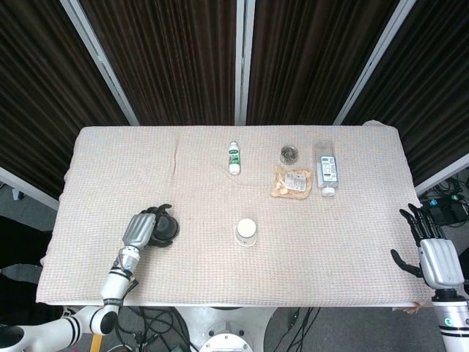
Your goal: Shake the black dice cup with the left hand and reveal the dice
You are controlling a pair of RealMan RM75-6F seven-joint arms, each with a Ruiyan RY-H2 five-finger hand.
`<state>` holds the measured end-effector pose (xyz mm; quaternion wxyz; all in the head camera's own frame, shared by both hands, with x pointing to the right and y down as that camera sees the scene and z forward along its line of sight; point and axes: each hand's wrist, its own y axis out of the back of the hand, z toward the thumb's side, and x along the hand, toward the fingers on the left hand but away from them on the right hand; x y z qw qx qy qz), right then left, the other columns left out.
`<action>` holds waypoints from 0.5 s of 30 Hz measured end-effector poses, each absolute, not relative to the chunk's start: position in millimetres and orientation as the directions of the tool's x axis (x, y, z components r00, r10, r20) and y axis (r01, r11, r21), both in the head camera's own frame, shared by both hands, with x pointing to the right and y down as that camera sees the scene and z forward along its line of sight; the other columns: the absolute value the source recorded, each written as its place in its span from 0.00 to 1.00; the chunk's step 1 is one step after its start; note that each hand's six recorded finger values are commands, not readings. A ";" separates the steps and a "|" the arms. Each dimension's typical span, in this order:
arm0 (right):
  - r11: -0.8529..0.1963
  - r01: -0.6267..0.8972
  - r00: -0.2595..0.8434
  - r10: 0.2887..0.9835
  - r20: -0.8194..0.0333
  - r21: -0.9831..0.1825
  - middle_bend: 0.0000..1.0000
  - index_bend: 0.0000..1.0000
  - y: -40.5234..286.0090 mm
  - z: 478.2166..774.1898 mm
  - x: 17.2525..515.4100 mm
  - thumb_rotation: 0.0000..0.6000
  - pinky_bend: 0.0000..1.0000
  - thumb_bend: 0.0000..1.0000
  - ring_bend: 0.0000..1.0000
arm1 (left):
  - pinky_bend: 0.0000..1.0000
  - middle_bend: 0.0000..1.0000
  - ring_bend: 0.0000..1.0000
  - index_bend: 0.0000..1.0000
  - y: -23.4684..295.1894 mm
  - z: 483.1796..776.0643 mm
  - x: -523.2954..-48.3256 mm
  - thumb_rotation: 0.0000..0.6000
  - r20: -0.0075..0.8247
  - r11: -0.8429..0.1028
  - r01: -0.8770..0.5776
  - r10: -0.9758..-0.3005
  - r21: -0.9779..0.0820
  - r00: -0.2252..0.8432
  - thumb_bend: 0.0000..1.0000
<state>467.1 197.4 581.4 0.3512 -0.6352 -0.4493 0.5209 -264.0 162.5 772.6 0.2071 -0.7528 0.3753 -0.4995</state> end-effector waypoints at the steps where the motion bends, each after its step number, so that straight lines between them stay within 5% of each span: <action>1: -0.350 0.205 0.053 0.937 -0.346 -0.914 0.01 0.08 197.4 581.4 467.2 1.00 0.15 0.19 0.00 | 0.32 0.40 0.28 0.22 161.5 771.6 -263.6 1.00 0.592 -0.629 -0.359 -0.775 -0.690 0.221 0.21; 10: -0.347 0.205 0.054 0.937 -0.344 -0.915 0.01 0.08 196.8 580.2 467.2 1.00 0.14 0.19 0.00 | 0.39 0.44 0.32 0.29 136.4 746.4 -260.8 1.00 0.515 -0.573 -0.337 -0.820 -0.747 0.250 0.26; 15: -0.339 0.206 0.058 0.941 -0.335 -0.918 0.01 0.08 196.4 577.5 466.1 1.00 0.15 0.19 0.00 | 0.41 0.45 0.33 0.32 96.0 710.2 -254.3 1.00 0.400 -0.478 -0.328 -0.873 -0.815 0.280 0.26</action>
